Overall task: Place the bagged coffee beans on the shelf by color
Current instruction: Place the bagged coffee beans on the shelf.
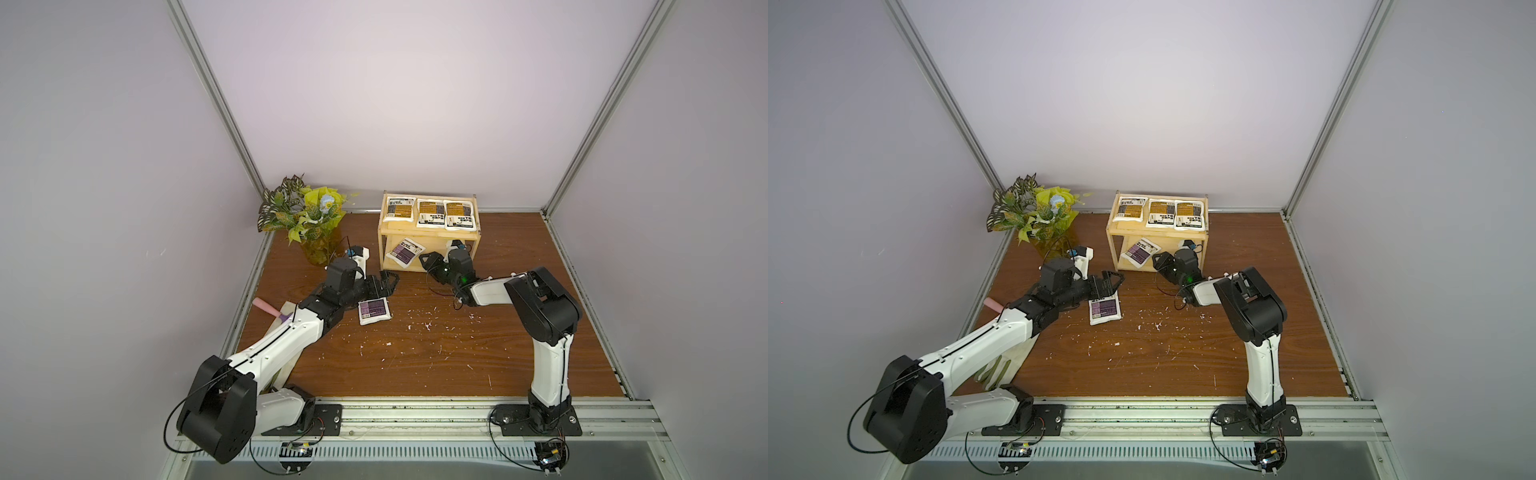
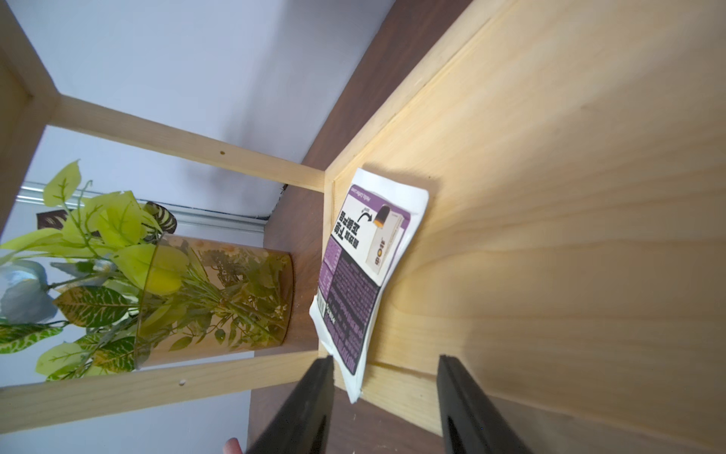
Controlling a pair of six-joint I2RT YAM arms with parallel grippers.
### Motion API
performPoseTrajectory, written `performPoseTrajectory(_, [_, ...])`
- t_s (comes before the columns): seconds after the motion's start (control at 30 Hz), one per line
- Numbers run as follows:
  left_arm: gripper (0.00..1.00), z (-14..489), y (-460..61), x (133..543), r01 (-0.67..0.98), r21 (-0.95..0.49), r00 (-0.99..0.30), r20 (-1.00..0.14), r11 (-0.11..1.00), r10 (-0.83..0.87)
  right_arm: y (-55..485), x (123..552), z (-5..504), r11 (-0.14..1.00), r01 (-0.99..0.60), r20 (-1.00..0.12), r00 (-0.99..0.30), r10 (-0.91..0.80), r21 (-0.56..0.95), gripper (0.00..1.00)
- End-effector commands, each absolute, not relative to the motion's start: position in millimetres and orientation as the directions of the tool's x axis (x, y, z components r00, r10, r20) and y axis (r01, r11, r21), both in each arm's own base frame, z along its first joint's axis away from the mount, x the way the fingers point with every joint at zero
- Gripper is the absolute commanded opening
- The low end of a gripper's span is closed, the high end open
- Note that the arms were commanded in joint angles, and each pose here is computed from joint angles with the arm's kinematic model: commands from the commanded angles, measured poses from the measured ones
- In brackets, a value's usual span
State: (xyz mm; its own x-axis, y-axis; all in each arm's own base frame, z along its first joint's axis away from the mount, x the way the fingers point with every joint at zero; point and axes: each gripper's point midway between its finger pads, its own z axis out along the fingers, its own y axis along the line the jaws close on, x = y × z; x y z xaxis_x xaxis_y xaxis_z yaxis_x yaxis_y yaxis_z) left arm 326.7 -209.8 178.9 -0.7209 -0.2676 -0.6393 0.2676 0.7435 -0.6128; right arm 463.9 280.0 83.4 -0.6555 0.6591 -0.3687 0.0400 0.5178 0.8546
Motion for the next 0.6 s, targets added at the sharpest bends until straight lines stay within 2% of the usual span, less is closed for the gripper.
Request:
performPoseTrajectory(0.0, [1.00,193,-211,329,0.293,-0.624,-0.700,-0.656,0.724,-0.282,280,477,112,0.430,0.002,-0.345,-0.592,0.728,0.903,0.47])
performPoseTrajectory(0.2, [1.00,193,-210,329,0.292,-0.627,-0.699,-0.655,0.722,-0.286,288,486,105,0.383,0.041,-0.288,-0.584,0.759,0.923,0.46])
performPoseTrajectory(0.57, [1.00,193,-211,329,0.297,-0.626,-0.698,-0.658,0.721,-0.283,303,499,95,0.379,0.081,-0.263,-0.588,0.765,0.922,0.46])
